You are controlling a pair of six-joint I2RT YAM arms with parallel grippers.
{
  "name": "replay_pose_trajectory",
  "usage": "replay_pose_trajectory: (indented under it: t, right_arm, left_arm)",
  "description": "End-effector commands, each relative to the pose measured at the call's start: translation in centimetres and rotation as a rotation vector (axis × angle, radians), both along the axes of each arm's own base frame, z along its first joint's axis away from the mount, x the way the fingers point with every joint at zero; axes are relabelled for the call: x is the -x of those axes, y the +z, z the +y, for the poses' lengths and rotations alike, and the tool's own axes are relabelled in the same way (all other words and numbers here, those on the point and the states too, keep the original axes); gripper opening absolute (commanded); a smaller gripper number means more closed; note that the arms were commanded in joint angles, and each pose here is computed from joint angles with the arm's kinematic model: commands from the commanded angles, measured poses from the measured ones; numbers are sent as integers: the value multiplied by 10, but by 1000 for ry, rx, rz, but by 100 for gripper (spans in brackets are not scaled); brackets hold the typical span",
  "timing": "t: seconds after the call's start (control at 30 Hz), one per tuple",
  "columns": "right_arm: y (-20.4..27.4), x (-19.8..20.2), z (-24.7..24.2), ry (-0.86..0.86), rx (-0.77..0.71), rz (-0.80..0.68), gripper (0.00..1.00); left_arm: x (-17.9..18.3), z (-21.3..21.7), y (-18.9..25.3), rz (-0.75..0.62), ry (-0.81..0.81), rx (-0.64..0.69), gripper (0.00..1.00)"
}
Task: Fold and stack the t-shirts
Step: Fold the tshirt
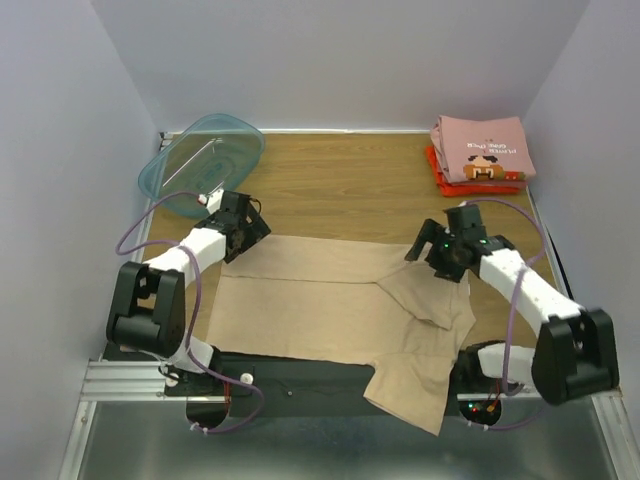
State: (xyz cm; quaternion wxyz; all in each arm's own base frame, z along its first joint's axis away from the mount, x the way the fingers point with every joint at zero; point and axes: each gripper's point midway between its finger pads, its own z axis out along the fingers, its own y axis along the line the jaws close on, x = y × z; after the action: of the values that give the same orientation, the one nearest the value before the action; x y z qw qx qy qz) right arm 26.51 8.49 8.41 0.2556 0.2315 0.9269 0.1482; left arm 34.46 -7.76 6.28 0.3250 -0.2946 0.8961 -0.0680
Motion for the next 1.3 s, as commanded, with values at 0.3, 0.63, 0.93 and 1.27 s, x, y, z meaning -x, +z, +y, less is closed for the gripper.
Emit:
replay_pose_trajectory:
  t: [0.3,0.63,0.93,1.27]
  right_arm:
    - [-54,-109,-10,-36,260,-29,100]
    - [-57,-203,-11,20,408,-104,100]
    - [-45,-241,-12,76,480,-163,100]
    - [78,-200,9,171,368,-390,100]
  left_arm:
    - [-51,20,-47,74,10,-40,98]
    - [-101,28,-49,77,17,-58,93]
    - [-119,25,-29,41,21,-43,93]
    - [-91,4,64,-115,-33,-36,93]
